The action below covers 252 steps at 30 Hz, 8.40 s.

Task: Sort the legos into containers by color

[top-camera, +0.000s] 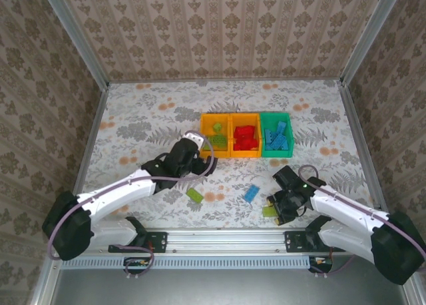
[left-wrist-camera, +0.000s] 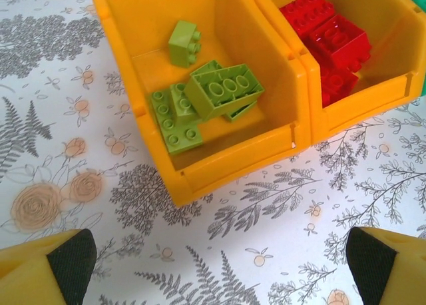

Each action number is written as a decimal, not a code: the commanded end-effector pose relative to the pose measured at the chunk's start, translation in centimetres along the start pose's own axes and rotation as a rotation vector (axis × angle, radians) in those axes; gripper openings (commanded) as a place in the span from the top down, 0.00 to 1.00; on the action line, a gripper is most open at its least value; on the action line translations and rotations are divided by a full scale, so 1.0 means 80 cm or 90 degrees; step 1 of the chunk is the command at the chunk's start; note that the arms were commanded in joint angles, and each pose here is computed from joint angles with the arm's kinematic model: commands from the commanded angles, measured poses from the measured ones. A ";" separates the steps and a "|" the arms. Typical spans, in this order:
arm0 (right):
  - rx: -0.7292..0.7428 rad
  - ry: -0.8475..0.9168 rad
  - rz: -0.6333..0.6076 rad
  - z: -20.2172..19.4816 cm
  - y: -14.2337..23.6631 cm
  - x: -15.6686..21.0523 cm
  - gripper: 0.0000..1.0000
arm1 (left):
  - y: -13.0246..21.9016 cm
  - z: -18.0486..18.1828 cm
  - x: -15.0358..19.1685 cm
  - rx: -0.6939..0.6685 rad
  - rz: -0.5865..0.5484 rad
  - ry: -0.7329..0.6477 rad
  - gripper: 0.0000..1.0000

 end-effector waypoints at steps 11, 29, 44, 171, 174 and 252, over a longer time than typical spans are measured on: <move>-0.023 0.241 -0.172 0.104 0.040 -0.037 0.75 | 0.039 0.059 0.038 -0.100 -0.017 0.072 0.00; -0.179 0.835 -0.245 0.393 0.096 0.037 0.73 | 0.031 0.067 0.094 -0.090 0.155 0.163 0.00; -0.100 0.844 -0.244 0.453 0.036 0.009 0.60 | 0.018 0.038 0.120 -0.082 0.243 0.099 0.00; -0.010 0.669 -0.153 0.136 -0.026 0.044 0.24 | -0.158 0.010 -0.160 -0.126 0.116 0.250 0.33; 0.016 0.677 -0.154 0.141 -0.032 0.045 0.30 | -0.137 -0.001 -0.163 -0.113 0.091 0.236 0.20; -0.078 0.748 -0.873 0.167 0.081 -0.222 0.00 | 0.010 0.295 -0.022 -0.317 -0.297 0.126 0.00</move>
Point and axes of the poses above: each hand's point on the last joint's axis, 136 mm out from that joint toward the fingers, its own y axis back along the fingers, its own z axis along the line the jaws close on, x = y × z, the point moved 8 cm from there along y, back along the fingers, and after that the axes turned 14 degrees about y, right-handed, at the moved point
